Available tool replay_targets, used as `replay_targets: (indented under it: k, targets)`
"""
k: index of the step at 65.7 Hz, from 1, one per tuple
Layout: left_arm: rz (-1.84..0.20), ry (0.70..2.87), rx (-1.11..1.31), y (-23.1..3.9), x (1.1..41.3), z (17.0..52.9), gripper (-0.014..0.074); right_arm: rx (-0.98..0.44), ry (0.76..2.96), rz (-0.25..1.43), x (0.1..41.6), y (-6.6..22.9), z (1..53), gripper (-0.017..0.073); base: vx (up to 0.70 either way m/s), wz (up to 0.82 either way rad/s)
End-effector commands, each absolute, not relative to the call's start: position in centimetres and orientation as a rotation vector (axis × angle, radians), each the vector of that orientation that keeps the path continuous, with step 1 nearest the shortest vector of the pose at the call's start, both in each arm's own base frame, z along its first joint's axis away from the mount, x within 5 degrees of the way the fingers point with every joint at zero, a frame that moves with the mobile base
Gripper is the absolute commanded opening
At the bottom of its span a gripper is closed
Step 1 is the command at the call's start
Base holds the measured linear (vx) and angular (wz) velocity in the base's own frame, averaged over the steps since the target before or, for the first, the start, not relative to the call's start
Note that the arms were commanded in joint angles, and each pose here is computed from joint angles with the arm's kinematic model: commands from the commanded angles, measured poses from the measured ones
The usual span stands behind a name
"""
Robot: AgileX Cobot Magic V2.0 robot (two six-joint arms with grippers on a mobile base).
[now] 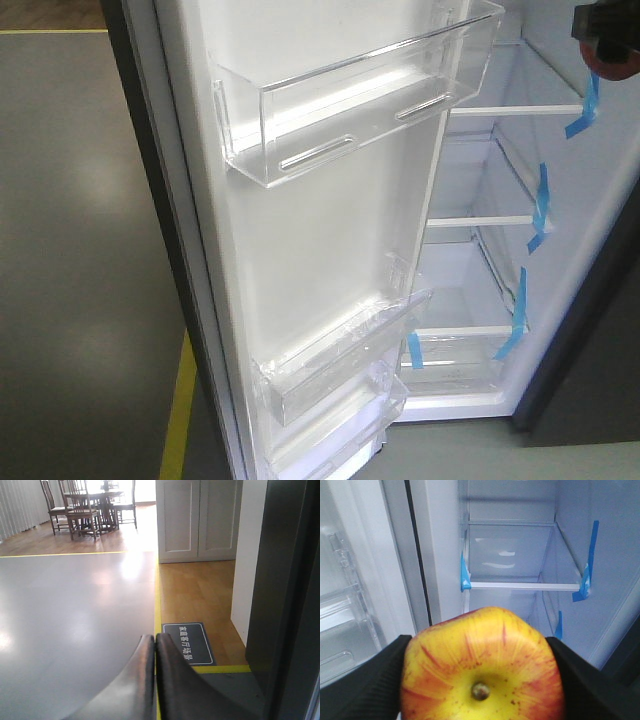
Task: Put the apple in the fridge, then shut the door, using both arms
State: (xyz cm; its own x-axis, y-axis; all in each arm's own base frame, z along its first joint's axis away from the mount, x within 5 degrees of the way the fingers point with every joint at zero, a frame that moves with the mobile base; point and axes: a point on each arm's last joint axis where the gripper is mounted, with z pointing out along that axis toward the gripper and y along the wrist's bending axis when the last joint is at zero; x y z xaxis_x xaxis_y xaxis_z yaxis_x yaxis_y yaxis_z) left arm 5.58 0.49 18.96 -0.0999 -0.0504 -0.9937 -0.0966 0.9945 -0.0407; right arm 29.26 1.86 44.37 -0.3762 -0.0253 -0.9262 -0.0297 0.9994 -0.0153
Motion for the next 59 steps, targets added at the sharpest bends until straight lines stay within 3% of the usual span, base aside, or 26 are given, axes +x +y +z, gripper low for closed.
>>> replay_targets:
  k: [1,59]
  targets:
    - [0.035,1.57,-0.112,0.49,5.45,20.28,-0.0006,-0.049,1.816,0.002,28.35,1.81,46.88,0.0168,0.0,0.0]
    - [0.035,1.57,-0.112,0.49,5.45,20.28,-0.0006,-0.049,1.816,0.002,28.35,1.81,46.88,0.0168,0.0,0.0]
